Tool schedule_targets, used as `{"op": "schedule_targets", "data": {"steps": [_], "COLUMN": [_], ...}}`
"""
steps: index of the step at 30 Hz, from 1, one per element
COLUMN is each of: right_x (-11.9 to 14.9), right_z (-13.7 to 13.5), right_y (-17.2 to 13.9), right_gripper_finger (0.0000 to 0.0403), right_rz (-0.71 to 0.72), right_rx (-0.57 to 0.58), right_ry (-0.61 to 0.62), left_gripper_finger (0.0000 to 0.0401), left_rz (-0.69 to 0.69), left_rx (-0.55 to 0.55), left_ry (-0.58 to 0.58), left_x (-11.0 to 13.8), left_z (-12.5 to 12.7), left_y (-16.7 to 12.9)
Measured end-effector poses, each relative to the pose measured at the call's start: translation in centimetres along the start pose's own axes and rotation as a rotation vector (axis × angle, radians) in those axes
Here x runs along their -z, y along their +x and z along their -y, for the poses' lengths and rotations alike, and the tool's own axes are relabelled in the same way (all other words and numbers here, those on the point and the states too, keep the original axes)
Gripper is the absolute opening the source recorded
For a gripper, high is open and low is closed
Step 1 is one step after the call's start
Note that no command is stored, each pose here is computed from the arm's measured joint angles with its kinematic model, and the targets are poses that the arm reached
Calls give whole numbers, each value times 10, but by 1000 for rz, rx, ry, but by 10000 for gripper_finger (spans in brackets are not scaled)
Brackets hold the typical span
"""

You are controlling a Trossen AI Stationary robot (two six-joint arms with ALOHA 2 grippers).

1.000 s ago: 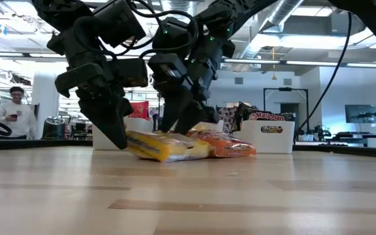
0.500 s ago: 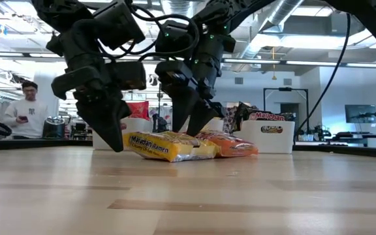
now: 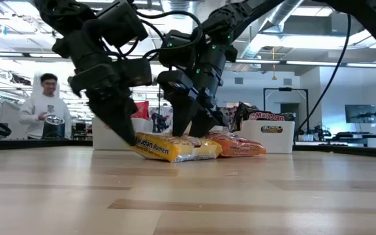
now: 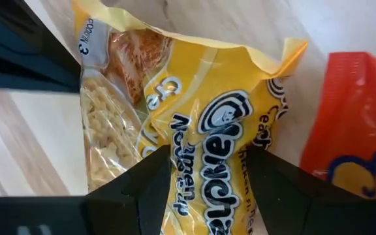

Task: Sort Maruchan noodles
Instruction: Put the yellow noodle pack into the middle white bin

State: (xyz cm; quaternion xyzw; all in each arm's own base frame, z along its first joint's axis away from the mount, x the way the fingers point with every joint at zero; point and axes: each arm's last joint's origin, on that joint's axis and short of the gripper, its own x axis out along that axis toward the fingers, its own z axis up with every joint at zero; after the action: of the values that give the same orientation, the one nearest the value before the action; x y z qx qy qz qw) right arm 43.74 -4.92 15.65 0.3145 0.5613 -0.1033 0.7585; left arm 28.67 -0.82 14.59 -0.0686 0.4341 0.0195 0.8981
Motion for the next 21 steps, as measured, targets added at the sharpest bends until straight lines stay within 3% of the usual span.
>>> {"op": "schedule_targets", "data": {"steps": [9,21], "right_x": [3,5], "right_z": [0,-6], "right_y": [18,29], "right_gripper_finger": [206,24], "right_rz": [-4,-42], "right_rx": [-58,-115], "right_ry": [82,110], "left_gripper_finger": [0,0], "left_rz": [56,82], "left_rx": [-3,28], "left_ry": [-51,-93], "left_x": [-6,-10], "left_z": [-8,-7], "left_y": [0,-1]}}
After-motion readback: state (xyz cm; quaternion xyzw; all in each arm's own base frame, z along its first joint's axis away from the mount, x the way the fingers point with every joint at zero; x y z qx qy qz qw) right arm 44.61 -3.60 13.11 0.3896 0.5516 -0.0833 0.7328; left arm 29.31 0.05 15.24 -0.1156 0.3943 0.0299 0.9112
